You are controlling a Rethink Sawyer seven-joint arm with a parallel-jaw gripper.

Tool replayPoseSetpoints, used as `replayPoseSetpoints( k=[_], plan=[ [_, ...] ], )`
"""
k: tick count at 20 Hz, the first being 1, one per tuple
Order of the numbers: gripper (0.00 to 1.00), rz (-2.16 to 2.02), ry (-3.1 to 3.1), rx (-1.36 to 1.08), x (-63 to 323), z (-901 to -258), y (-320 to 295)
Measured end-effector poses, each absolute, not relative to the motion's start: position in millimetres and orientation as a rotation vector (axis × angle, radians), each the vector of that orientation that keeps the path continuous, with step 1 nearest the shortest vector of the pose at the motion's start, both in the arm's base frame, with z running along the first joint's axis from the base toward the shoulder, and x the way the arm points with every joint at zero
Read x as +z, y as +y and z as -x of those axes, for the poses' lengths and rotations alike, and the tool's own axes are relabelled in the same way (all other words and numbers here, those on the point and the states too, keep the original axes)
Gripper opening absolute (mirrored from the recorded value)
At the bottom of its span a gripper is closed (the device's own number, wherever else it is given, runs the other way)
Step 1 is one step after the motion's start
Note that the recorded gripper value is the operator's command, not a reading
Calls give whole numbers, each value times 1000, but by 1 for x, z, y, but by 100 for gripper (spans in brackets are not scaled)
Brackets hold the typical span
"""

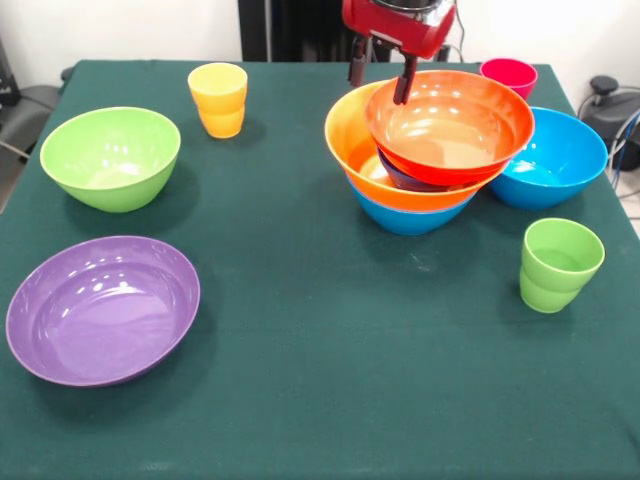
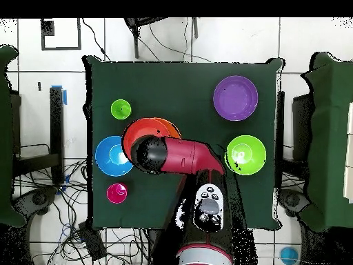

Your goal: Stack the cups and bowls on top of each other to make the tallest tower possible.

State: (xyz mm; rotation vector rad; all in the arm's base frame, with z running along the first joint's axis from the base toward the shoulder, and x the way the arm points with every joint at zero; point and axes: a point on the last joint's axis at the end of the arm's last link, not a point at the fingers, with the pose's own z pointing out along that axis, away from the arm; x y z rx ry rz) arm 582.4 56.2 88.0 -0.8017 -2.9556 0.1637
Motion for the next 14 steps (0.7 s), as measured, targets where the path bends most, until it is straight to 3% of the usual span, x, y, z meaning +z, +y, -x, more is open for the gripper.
replayPoseSetpoints(
  k=[14],
  plan=[
    [100, 772, -2957, 171, 79, -573, 58]
  ],
)
